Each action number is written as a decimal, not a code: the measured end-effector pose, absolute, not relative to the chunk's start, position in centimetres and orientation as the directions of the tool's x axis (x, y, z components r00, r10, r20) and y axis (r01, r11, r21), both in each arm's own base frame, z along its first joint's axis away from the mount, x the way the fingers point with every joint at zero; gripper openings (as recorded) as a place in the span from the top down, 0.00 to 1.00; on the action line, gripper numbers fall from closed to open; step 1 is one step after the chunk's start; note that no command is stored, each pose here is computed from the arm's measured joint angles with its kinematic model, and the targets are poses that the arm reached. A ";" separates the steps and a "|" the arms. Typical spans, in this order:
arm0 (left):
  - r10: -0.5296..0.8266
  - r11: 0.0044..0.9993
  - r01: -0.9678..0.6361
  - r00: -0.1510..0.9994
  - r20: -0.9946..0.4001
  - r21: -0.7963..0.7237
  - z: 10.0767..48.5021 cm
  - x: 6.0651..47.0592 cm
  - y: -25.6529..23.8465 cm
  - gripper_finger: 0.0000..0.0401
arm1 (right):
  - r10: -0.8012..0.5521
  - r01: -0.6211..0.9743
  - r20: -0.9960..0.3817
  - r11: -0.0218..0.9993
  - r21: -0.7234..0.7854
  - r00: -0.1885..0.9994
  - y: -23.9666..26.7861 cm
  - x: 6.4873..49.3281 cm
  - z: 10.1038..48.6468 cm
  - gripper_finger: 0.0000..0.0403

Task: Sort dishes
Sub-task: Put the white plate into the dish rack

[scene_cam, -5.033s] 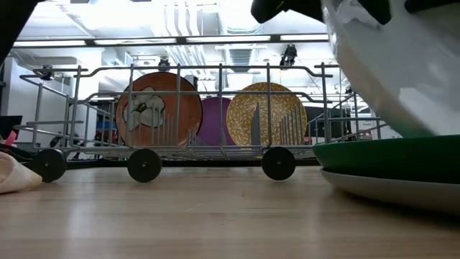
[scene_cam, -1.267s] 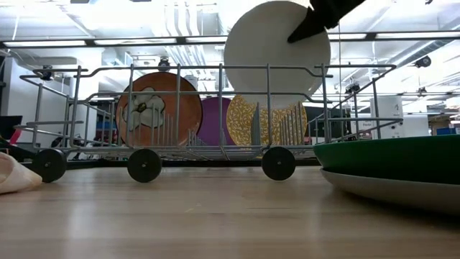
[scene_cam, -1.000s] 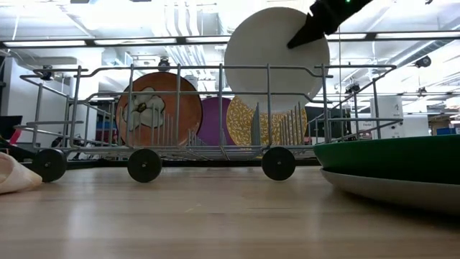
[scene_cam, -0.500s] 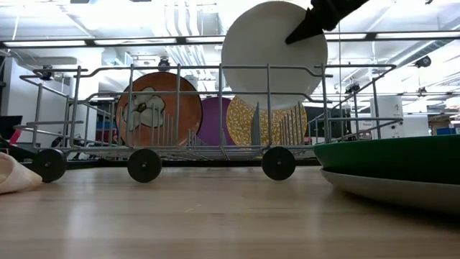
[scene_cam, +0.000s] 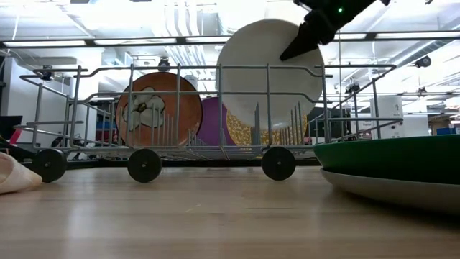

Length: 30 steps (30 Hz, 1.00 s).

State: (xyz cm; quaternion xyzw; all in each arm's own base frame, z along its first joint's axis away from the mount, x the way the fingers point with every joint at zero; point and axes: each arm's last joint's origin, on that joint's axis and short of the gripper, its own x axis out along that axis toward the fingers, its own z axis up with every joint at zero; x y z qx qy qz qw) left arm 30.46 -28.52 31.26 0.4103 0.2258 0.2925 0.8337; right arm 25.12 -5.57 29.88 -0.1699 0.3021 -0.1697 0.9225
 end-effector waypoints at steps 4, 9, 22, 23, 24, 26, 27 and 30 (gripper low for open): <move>0.673 0.492 -0.302 0.727 -0.137 0.816 31.3 30.5 -28.5 0.58 | -0.414 0.214 -0.525 0.891 -0.399 0.744 -5.7 25.8 29.1 0.87; 0.673 0.492 -0.303 0.727 -0.137 0.816 31.3 30.5 -28.5 0.58 | -0.410 0.215 -0.557 0.898 -0.383 0.722 -5.8 26.5 28.1 0.87; 0.673 0.494 -0.305 0.727 -0.137 0.814 31.3 30.5 -28.5 0.58 | -0.401 0.230 -0.591 0.910 -0.346 0.700 -6.0 27.5 27.0 0.83; 0.673 0.494 -0.305 0.727 -0.137 0.814 31.3 30.5 -28.5 0.58 | -0.405 0.243 -0.588 0.910 -0.337 0.700 -6.0 27.5 27.1 0.79; 0.673 0.494 -0.305 0.727 -0.137 0.814 31.3 30.5 -28.5 0.58 | -0.408 0.254 -0.584 0.909 -0.330 0.702 -6.1 27.6 27.2 0.76; 0.673 0.494 -0.305 0.727 -0.137 0.814 31.3 30.5 -28.5 0.58 | -0.415 0.272 -0.575 0.907 -0.321 0.705 -6.1 27.6 27.5 0.69; 0.673 0.494 -0.305 0.727 -0.137 0.814 31.3 30.5 -28.5 0.58 | -0.418 0.280 -0.564 0.906 -0.318 0.712 -6.1 27.5 27.9 0.67; 0.673 0.495 -0.304 0.727 -0.138 0.814 31.3 30.5 -28.5 0.58 | -0.421 0.288 -0.540 0.904 -0.315 0.729 -6.0 27.3 28.8 0.62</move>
